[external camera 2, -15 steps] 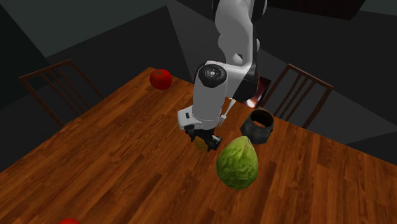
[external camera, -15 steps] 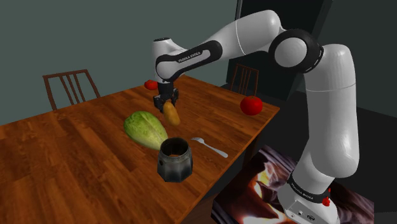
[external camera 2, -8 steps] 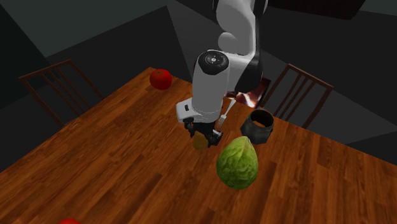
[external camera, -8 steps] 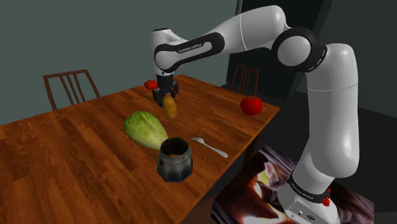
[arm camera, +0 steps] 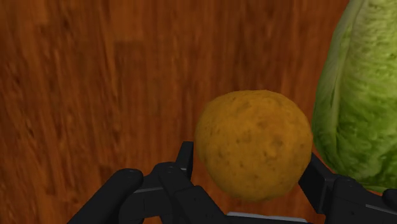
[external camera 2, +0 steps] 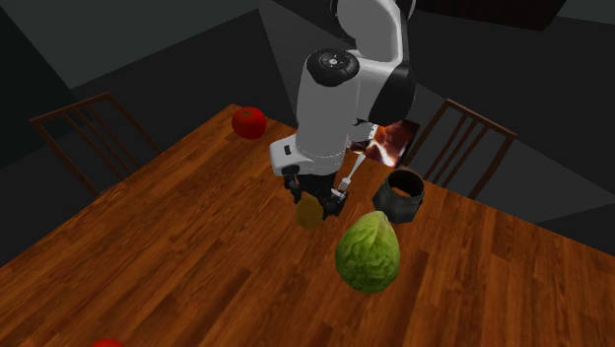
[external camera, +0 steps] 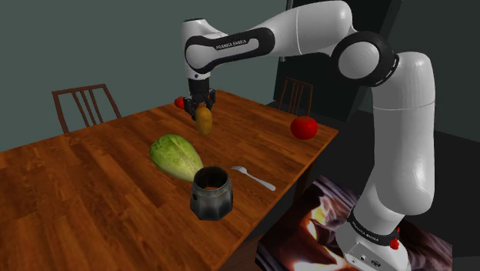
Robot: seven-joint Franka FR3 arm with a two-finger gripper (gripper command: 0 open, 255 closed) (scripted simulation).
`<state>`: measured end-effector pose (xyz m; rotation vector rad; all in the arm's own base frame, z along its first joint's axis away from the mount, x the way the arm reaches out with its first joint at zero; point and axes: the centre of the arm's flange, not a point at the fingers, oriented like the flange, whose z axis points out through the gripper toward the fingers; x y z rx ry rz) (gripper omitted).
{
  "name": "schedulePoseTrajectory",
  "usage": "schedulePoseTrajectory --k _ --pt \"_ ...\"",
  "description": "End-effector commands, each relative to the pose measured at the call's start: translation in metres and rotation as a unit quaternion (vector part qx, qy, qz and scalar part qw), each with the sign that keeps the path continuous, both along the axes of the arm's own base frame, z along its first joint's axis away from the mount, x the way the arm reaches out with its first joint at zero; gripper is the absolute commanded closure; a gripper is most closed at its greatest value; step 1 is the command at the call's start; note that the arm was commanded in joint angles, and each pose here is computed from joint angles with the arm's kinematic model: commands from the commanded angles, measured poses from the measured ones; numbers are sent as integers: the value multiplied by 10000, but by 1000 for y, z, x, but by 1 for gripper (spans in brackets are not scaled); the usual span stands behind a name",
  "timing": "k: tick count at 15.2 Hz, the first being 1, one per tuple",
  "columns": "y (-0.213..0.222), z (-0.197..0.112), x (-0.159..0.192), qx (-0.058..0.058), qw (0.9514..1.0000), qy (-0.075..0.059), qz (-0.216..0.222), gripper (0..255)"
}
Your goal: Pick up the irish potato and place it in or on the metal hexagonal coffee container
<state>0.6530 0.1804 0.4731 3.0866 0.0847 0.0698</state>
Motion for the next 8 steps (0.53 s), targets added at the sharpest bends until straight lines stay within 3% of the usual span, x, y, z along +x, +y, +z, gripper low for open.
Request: schedulePoseTrajectory --k 1,8 --pt "1 11 0 -1 10000 1 -1 255" --pt "1 48 0 -1 10000 1 -1 255"
